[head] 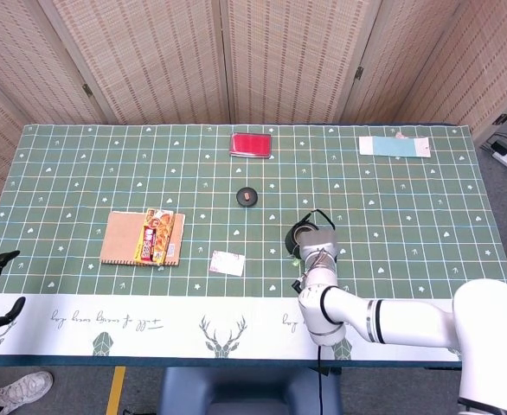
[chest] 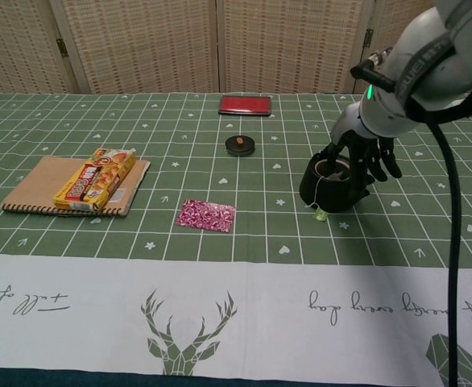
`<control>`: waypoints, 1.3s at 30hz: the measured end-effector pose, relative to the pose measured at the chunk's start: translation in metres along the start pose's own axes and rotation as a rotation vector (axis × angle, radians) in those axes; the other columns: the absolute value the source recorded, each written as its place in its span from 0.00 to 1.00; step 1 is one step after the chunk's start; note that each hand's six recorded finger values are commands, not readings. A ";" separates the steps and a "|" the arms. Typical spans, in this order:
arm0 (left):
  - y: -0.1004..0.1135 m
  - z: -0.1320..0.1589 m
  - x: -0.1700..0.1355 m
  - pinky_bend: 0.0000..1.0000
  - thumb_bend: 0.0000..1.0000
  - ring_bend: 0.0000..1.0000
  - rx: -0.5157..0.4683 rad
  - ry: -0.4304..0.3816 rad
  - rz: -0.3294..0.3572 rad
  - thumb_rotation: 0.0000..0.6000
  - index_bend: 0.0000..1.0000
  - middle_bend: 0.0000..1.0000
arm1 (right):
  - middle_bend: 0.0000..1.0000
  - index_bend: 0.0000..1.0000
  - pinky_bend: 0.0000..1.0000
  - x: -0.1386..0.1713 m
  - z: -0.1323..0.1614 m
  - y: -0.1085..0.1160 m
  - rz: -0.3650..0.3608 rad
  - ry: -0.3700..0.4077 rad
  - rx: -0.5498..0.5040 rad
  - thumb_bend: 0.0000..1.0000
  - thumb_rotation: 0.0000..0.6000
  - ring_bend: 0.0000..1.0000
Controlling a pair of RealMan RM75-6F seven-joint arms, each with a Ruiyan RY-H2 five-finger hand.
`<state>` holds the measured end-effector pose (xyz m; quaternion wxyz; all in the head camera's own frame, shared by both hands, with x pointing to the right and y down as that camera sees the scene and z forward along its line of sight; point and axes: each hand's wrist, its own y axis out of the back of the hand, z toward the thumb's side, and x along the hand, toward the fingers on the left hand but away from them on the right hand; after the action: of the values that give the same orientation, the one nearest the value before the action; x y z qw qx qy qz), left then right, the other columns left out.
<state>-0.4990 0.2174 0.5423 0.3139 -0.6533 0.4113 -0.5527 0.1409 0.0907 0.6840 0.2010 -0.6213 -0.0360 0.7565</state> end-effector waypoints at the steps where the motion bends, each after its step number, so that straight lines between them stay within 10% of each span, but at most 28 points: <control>1: 0.000 0.000 0.000 0.14 0.35 0.17 0.000 0.000 0.000 1.00 0.10 0.14 | 0.80 0.10 0.60 -0.001 0.000 -0.001 0.002 0.000 0.003 0.44 1.00 0.66; 16: 0.000 -0.001 0.000 0.14 0.35 0.17 0.011 0.005 0.004 1.00 0.10 0.14 | 0.77 0.08 0.60 0.033 -0.003 0.009 -0.079 0.051 -0.010 0.44 1.00 0.65; 21: -0.002 0.000 0.000 0.14 0.35 0.17 0.024 0.010 0.001 1.00 0.10 0.14 | 0.62 0.01 0.56 0.069 -0.016 0.014 -0.163 0.109 -0.036 0.44 1.00 0.52; 27: -0.006 0.003 0.000 0.14 0.35 0.17 0.046 0.015 -0.004 1.00 0.09 0.14 | 0.16 0.00 0.31 0.097 -0.044 0.018 -0.345 0.148 -0.054 0.43 1.00 0.20; 39: -0.015 0.017 -0.006 0.14 0.35 0.17 0.103 -0.008 -0.009 1.00 0.09 0.14 | 0.00 0.00 0.04 0.111 -0.161 -0.048 -0.756 0.052 -0.091 0.43 1.00 0.00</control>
<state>-0.4799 0.2287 0.5494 0.3464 -0.6403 0.3782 -0.5719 0.2907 0.1422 0.5600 0.4390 -0.5915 -0.2913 0.6104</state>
